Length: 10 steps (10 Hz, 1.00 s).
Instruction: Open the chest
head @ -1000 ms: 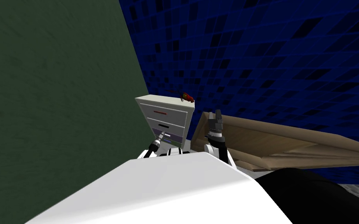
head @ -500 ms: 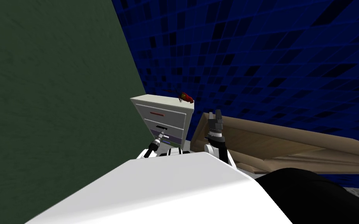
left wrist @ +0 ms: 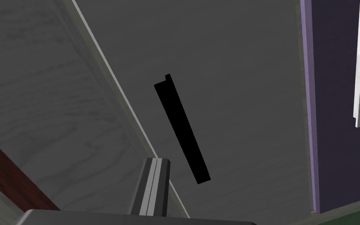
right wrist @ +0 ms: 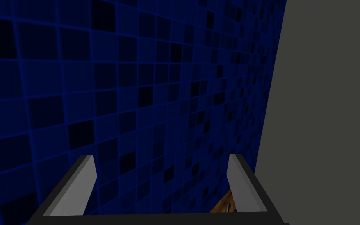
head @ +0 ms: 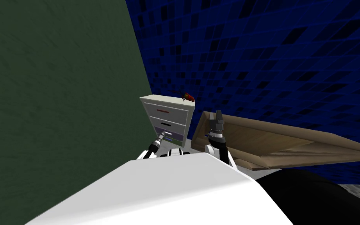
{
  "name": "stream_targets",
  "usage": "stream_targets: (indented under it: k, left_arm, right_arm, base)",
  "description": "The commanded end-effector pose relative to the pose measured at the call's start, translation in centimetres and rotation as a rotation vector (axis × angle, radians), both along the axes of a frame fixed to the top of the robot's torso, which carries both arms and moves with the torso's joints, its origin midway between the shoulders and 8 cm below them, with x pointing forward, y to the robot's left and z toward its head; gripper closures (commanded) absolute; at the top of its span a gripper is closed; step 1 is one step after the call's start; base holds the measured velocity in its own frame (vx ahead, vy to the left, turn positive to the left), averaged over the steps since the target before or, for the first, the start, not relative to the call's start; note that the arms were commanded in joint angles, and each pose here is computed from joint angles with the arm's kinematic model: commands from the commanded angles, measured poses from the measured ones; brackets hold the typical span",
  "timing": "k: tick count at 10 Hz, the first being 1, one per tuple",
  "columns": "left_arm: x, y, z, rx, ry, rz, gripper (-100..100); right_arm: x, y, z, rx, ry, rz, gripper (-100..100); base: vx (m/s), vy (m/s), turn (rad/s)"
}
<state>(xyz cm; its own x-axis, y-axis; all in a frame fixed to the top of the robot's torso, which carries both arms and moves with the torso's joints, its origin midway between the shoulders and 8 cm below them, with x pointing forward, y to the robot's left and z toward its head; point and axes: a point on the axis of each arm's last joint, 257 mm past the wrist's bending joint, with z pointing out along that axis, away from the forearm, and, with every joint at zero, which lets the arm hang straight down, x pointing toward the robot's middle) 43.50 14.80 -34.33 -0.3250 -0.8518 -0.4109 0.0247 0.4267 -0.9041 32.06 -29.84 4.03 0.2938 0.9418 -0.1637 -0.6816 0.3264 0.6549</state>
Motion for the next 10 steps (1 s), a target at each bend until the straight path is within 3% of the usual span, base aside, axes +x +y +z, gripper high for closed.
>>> stream_targets:
  k: [1,5,6,8,9,10]
  left_arm:
    - [0.5,0.2,-0.2,0.000,0.003,0.008,-100]
    - [1.0,0.3,-0.3,0.000,0.006,0.016,-100]
    - [1.9,2.9,-0.3,0.002,0.007,0.043,-100]
    - [2.9,5.5,-0.2,0.003,0.005,0.071,-100]
    - [2.5,4.4,-0.2,0.004,0.004,0.060,-100]
    - [1.9,2.9,-0.3,0.002,0.007,0.043,100]
  right_arm:
    - [0.0,0.0,0.0,0.000,0.000,0.000,0]
    - [0.0,0.0,0.0,0.000,0.000,0.000,0]
    - [0.0,0.0,0.0,0.000,0.000,0.000,0]
    - [0.0,0.0,0.0,0.000,0.000,0.000,0]
    - [0.0,0.0,0.0,0.000,0.000,0.000,0]
    - [0.0,0.0,0.0,0.000,0.000,0.000,0]
  base:
    - [0.135,-0.061,-0.026]
    - [0.145,-0.067,-0.017]
    - [0.019,-0.072,-0.202]
    - [-0.004,-0.102,-0.162]
    - [-0.005,-0.054,-0.027]
    - [-0.012,0.038,0.224]
